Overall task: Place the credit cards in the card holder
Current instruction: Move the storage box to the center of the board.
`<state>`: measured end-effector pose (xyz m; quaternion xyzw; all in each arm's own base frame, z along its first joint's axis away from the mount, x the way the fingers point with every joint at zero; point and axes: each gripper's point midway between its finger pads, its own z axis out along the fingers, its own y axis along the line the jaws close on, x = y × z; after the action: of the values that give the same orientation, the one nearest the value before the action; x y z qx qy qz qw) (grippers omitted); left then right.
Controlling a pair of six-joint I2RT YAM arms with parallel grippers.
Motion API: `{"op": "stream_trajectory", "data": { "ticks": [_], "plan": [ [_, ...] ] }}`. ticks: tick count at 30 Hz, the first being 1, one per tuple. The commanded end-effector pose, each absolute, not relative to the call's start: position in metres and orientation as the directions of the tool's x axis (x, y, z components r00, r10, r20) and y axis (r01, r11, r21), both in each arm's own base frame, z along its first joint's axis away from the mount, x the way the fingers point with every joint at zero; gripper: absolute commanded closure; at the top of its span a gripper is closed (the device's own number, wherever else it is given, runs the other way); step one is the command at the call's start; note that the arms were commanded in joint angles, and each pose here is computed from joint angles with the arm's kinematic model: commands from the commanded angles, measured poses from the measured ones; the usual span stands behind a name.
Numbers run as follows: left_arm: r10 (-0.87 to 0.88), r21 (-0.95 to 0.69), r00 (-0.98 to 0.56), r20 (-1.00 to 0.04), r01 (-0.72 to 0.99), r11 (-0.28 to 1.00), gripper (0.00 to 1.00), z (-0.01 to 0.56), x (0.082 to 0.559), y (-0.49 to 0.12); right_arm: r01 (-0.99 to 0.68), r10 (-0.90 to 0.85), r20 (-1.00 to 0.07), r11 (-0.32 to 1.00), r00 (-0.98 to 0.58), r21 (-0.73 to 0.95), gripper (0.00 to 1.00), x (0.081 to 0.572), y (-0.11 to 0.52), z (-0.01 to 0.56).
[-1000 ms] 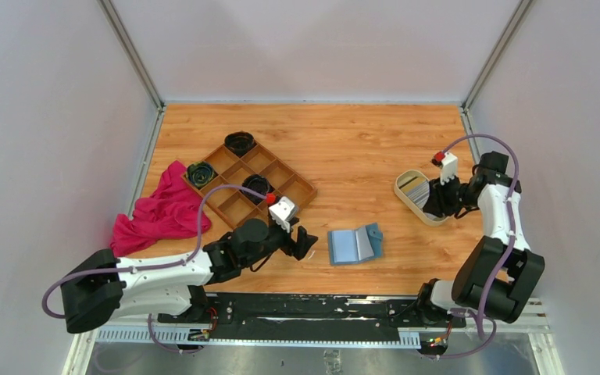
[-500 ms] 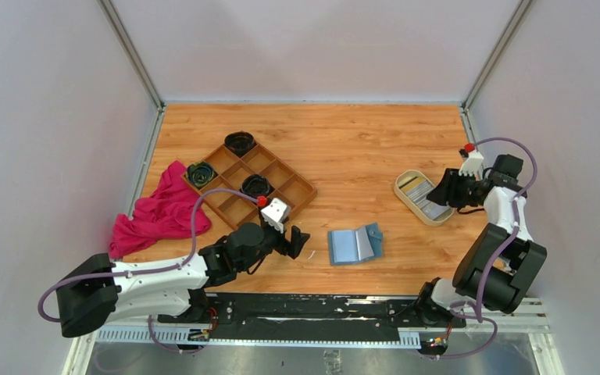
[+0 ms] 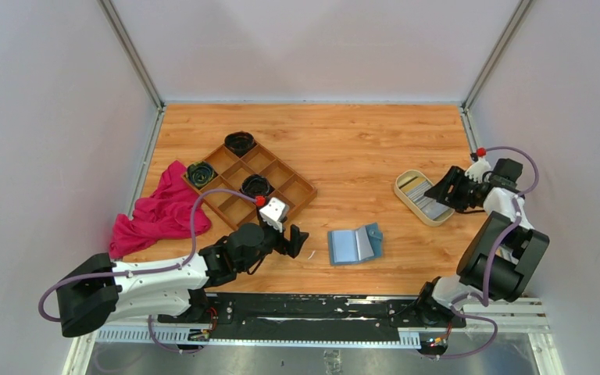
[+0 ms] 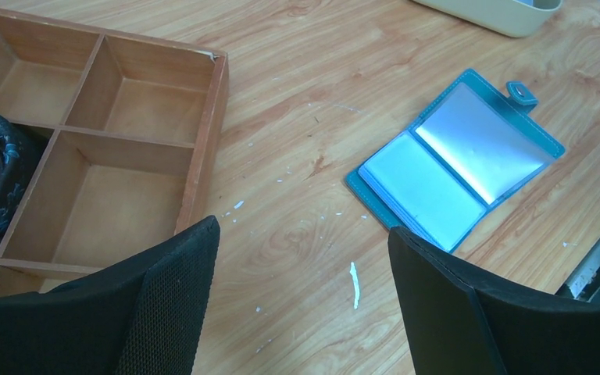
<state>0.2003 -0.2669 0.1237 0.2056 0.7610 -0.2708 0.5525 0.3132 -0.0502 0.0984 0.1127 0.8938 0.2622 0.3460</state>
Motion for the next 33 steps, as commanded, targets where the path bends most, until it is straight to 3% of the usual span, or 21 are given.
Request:
{"op": "stream_trajectory", "data": {
  "ticks": [1, 14, 33],
  "plan": [
    [0.010, -0.179, -0.306, -0.952, 0.585, 0.791, 0.16, 0.117, 0.203, -0.261, 0.153, 0.495, -0.453, 0.782, -0.742, 0.604, 0.42, 0.310, -0.054, 0.081],
    [0.015, -0.177, -0.310, -0.951, 0.580, 0.795, 0.16, 0.116, 0.204, -0.262, 0.224, 0.564, -0.332, 0.699, -0.756, 0.679, 0.42, 0.315, -0.051, 0.061],
    [0.019, -0.175, -0.313, -0.950, 0.579, 0.796, 0.16, 0.115, 0.205, -0.263, 0.256, 0.655, -0.258, 0.581, -0.710, 0.772, 0.44, 0.351, -0.054, 0.062]
  ]
}}
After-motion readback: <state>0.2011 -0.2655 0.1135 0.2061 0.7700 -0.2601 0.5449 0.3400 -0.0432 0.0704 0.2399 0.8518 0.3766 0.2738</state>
